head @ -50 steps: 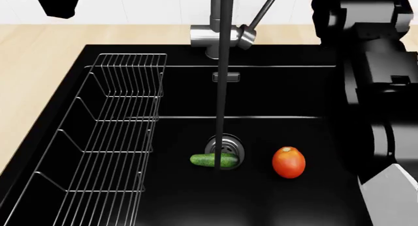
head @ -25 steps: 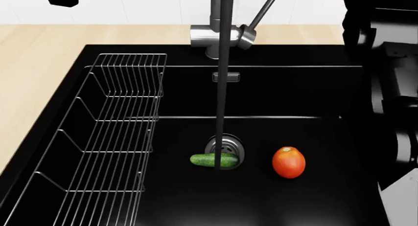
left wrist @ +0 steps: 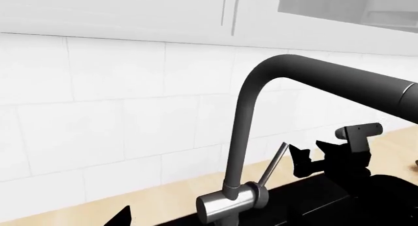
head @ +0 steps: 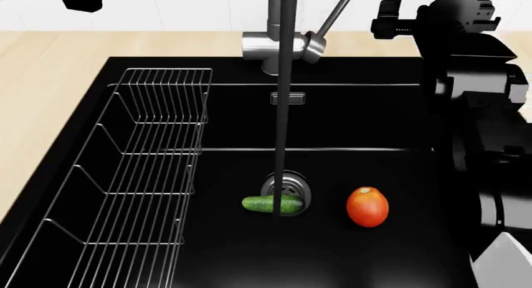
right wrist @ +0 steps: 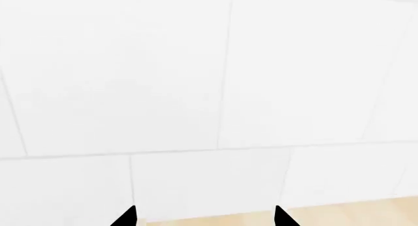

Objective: Pick up the fruits and vegetables and place them in the sink. Turn on the sink faucet to wash them. Then turn the sink off and put them in the tray.

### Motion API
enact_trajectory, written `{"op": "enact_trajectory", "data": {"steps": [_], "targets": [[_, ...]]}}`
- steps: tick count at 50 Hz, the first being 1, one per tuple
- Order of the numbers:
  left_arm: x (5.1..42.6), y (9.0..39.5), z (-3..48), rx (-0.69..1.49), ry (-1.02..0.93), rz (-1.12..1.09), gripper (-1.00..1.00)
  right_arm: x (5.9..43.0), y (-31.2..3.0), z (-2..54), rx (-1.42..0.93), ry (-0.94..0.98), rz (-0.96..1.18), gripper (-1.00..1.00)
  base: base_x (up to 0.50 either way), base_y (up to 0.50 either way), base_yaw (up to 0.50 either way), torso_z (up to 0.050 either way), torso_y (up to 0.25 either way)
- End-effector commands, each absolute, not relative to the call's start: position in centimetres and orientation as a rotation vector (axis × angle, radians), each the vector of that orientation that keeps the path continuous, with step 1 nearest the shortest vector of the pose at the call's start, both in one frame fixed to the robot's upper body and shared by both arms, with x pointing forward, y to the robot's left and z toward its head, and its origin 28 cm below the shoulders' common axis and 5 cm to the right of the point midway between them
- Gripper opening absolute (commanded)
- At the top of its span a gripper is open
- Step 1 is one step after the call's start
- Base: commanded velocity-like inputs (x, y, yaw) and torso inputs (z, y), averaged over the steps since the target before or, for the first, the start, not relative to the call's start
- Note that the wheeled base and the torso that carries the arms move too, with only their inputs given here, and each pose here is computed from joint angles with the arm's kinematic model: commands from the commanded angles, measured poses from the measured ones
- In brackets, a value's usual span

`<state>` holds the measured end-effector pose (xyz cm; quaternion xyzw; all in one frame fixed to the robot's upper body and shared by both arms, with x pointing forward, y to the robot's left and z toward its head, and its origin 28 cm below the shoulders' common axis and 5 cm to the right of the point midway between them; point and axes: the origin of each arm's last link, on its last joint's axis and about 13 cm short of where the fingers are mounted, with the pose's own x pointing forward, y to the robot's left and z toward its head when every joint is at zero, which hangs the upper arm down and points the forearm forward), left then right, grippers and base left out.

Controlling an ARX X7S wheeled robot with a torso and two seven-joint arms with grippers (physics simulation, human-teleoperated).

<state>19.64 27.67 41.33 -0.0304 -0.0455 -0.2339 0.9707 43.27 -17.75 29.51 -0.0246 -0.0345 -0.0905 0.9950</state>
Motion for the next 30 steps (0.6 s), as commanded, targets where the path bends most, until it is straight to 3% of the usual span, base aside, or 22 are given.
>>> {"op": "enact_trajectory", "data": {"steps": [1, 14, 30], "targets": [[19.7, 27.6, 41.4, -0.06, -0.092, -0.475, 1.0, 43.3, -17.6, 28.1, -0.056, -0.027, -0.172, 1.0, 0.0, 0.0, 0.0, 0.0, 0.0], [19.3, 27.8, 41.4, -0.053, -0.099, -0.468, 1.0, 43.8, -15.5, 29.6, 0.004, -0.169, -0.028, 1.0, 0.0, 0.0, 0.0, 0.0, 0.0], [19.2, 27.9, 41.2, -0.053, -0.098, -0.461, 1.0, 44.0, -13.7, 29.3, -0.002, -0.175, 0.117, 1.0, 0.0, 0.0, 0.0, 0.0, 0.0]]}}
